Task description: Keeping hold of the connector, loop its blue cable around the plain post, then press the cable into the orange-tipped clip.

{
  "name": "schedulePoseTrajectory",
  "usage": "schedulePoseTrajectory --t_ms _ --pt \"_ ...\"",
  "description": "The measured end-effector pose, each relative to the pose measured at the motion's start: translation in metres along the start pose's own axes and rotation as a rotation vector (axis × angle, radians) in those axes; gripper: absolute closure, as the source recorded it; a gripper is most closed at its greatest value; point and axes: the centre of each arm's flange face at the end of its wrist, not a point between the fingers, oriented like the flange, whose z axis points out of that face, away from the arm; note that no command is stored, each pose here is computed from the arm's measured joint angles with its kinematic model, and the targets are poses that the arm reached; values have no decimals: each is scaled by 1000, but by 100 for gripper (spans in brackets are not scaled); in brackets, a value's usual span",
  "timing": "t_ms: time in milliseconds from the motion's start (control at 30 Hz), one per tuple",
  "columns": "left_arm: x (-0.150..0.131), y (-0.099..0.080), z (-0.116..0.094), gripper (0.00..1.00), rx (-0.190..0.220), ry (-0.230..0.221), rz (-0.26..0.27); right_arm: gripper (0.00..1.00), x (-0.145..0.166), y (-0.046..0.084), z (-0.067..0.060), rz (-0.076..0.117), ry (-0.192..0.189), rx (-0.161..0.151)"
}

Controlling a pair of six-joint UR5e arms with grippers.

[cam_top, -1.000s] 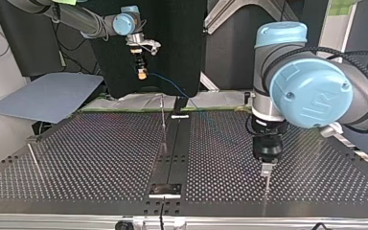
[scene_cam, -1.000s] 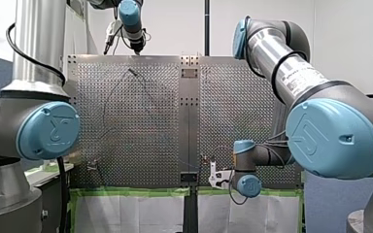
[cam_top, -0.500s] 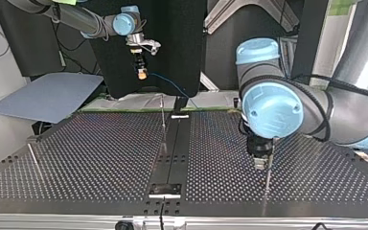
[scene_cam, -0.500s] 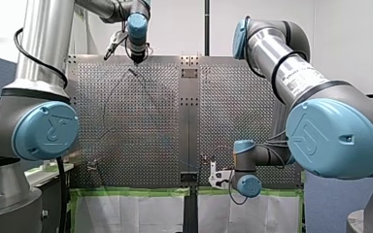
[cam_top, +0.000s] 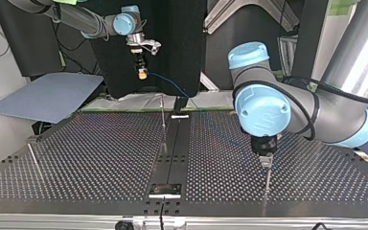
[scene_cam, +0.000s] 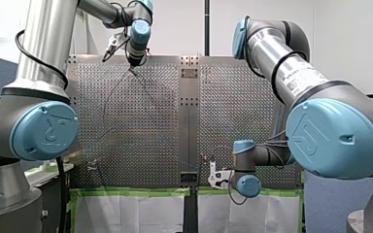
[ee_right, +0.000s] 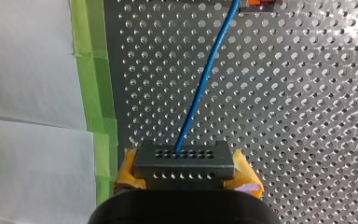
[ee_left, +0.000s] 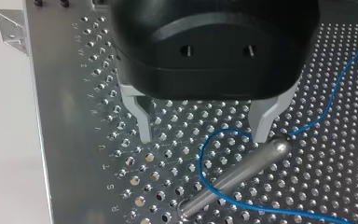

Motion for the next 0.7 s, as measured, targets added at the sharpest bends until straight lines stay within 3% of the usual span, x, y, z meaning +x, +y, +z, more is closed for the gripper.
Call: schedulePoseTrajectory --t_ms 300,467,700 --pt "26 -40 13 0 56 30 40 100 0 -1 0 0 -3 1" --pt "43 -60 26 0 59 55 62 100 0 -1 -1 0 -3 2" --pt "53 -72 36 0 57 63 70 100 0 -1 0 0 -1 2"
